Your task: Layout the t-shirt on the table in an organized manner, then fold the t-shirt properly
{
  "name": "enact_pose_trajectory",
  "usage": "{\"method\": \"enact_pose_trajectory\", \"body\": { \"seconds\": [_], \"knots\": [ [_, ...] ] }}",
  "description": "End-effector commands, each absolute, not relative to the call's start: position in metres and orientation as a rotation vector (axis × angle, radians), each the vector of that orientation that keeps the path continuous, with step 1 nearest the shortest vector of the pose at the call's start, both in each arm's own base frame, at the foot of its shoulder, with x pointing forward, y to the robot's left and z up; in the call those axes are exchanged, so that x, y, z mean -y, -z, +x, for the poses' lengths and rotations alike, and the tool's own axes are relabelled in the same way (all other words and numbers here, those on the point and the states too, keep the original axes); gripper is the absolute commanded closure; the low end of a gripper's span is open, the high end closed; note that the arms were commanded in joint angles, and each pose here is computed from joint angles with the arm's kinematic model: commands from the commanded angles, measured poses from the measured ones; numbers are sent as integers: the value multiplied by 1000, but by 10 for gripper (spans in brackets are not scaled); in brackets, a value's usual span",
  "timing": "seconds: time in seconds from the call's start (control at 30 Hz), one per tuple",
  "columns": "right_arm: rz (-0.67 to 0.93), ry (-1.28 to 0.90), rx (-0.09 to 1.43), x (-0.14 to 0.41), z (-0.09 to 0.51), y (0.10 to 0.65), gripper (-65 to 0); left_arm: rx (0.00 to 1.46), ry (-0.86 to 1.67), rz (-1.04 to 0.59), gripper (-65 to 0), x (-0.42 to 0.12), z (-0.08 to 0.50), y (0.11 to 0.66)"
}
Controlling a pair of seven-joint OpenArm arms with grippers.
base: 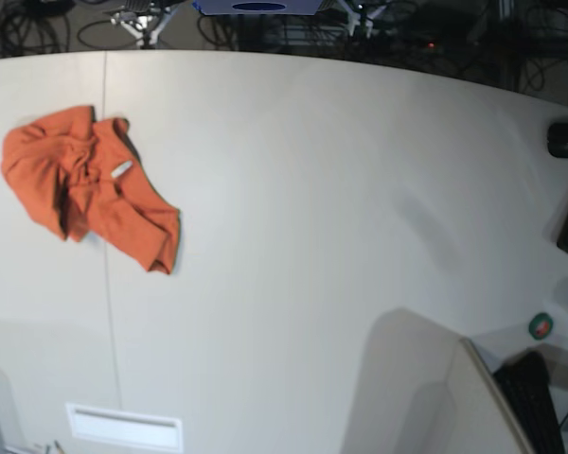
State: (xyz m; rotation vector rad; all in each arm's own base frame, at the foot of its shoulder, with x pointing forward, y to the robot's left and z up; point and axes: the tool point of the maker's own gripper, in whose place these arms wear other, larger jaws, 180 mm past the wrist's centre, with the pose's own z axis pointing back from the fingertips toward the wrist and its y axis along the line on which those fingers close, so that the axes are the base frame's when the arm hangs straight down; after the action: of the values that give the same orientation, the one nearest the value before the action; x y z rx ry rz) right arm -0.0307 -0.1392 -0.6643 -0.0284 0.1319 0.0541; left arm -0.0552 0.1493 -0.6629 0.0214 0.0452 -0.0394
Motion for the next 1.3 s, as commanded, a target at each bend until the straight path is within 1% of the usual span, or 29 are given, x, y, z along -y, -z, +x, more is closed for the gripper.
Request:
{"method": "enact_pose_trajectory", "body": {
  "seconds": [0.0, 0.07, 0.13, 0.23, 0.3, 0.33, 0.37, 0.4, 0.43, 0.53, 0.57, 0.6, 0.67, 0.73, 0.77, 0.8, 0.83, 0.9, 0.93, 1.0, 1.07, 1.1, 1.13, 1.17, 1.27],
  "knots": [
    [-25, -54, -130, 138, -29, 664, 0, -59, 45, 36, -2, -156, -61, 662],
    [-25, -55, -133, 138, -32, 664, 0, -54, 27, 38, -2, -157, -61, 662],
    [-29, -55, -148, 141, -46, 663, 0, -5, 27, 36, -2, -155, -55, 662],
    [-26, -60, -98, 141, -50, 664, 0, 86, 28, 23, -2, -147, -43, 660],
    [-27, -60, -78, 141, -56, 663, -3, 112, 29, 24, -2, -148, -41, 659],
    [-34, -61, -80, 146, -59, 663, -6, 116, 31, 23, -2, -148, -38, 659],
    [-45, -62, -89, 153, -63, 662, -30, 121, 41, 21, -2, -147, -35, 660],
    [-48, -56, -92, 155, -65, 662, -78, 122, 46, 22, -3, -148, -34, 660],
    [-48, -56, -92, 155, -66, 662, -144, 122, 47, 24, -3, -149, -34, 660],
    [-52, -57, -103, 159, -73, 661, -410, 122, 49, 40, -5, -160, -34, 659],
    [-51, -61, -105, 158, -78, 660, -474, 122, 46, 42, -5, -161, -34, 659],
    [-53, -63, -105, 159, -80, 660, -503, 122, 46, 42, -5, -161, -34, 659],
    [-48, -63, -82, 157, -80, 660, -488, 122, 51, 43, -5, -162, -34, 659],
    [-46, -64, -62, 156, -77, 660, -435, 121, 55, 44, -5, -163, -34, 659],
    [-46, -64, -60, 156, -77, 660, -389, 121, 55, 44, -7, -163, -34, 659],
    [-46, -62, -62, 156, -77, 660, -321, 121, 55, 44, -8, -163, -34, 659],
    [-46, -62, -62, 156, -77, 660, -240, 121, 55, 44, -20, -163, -34, 659],
    [-45, -57, -66, 155, -79, 660, -54, 121, 55, 44, -84, -163, -34, 659],
    [-45, -57, -66, 155, -79, 660, 0, 121, 55, 44, -128, -163, -34, 659],
    [-45, -56, -66, 155, -79, 660, 0, 123, 55, 44, -224, -163, -34, 659],
    [-47, -56, -66, 156, -79, 660, 0, 123, 56, 44, -306, -163, -34, 659],
    [-47, -56, -66, 156, -79, 660, 0, 123, 56, 44, -332, -163, -34, 659],
    [-47, -57, -68, 156, -80, 660, 0, 126, 56, 44, -354, -163, -33, 659],
    [-47, -58, -71, 156, -83, 659, 0, 126, 56, 44, -360, -163, -33, 659],
    [-46, -58, -69, 156, -85, 659, 0, 126, 56, 44, -357, -163, -33, 659]
  ]
}}
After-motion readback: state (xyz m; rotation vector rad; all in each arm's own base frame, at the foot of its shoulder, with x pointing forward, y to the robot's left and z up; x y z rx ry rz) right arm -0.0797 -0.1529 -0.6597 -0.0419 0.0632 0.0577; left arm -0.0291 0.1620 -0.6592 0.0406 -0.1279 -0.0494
